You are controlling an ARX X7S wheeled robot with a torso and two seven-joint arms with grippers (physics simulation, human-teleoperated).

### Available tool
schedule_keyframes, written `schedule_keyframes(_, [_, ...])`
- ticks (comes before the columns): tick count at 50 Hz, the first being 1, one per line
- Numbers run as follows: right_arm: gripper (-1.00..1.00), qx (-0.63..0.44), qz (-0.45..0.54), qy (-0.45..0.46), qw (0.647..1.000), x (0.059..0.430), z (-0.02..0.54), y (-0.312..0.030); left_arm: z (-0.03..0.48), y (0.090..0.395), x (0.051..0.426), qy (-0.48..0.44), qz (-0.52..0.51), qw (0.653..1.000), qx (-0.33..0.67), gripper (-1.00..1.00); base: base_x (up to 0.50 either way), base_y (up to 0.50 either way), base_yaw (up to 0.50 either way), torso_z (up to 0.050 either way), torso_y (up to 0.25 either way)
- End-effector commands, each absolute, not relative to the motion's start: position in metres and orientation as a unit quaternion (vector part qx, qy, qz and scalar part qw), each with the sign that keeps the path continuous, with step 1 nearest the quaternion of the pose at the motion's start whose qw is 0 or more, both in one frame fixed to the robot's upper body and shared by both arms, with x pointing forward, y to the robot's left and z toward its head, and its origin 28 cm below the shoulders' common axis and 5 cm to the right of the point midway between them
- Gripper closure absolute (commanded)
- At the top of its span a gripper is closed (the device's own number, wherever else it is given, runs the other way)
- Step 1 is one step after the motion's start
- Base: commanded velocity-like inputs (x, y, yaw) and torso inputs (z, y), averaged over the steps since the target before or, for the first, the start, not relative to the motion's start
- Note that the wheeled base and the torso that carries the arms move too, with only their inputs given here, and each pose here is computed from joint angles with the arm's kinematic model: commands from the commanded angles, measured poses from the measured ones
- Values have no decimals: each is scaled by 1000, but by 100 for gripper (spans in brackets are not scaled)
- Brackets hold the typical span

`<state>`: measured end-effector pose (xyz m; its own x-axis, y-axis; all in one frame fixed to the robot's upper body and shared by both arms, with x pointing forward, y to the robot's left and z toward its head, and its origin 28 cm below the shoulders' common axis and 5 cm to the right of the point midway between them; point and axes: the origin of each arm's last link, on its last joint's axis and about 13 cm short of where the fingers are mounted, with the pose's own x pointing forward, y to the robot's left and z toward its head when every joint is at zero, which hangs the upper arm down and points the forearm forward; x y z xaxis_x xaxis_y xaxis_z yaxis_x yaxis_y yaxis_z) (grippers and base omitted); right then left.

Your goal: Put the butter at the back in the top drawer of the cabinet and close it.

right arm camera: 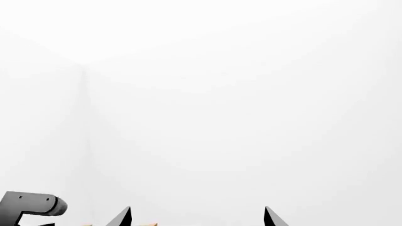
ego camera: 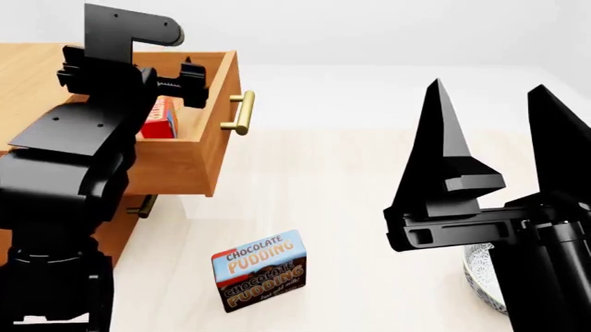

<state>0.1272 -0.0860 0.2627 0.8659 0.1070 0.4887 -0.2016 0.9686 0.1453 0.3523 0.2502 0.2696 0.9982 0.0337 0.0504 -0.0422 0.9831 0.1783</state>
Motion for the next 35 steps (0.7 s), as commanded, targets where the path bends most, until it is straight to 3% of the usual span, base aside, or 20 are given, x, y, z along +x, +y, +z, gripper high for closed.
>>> schedule_keyframes(1, [-100, 95, 82, -247, 961, 126, 264, -85, 279, 236, 328, -74, -30, 992, 93, -100, 0, 0, 0, 0, 0])
schedule_keyframes(23, [-100, 91, 84, -252, 960, 125, 268, -86, 271, 186, 274, -152, -160, 966, 132, -100, 0, 0, 0, 0, 0])
schedule_keyframes(35, [-100, 90, 82, -257, 959, 124, 270, -90, 261, 161, 258, -171, -230, 955, 75, -100, 0, 0, 0, 0, 0])
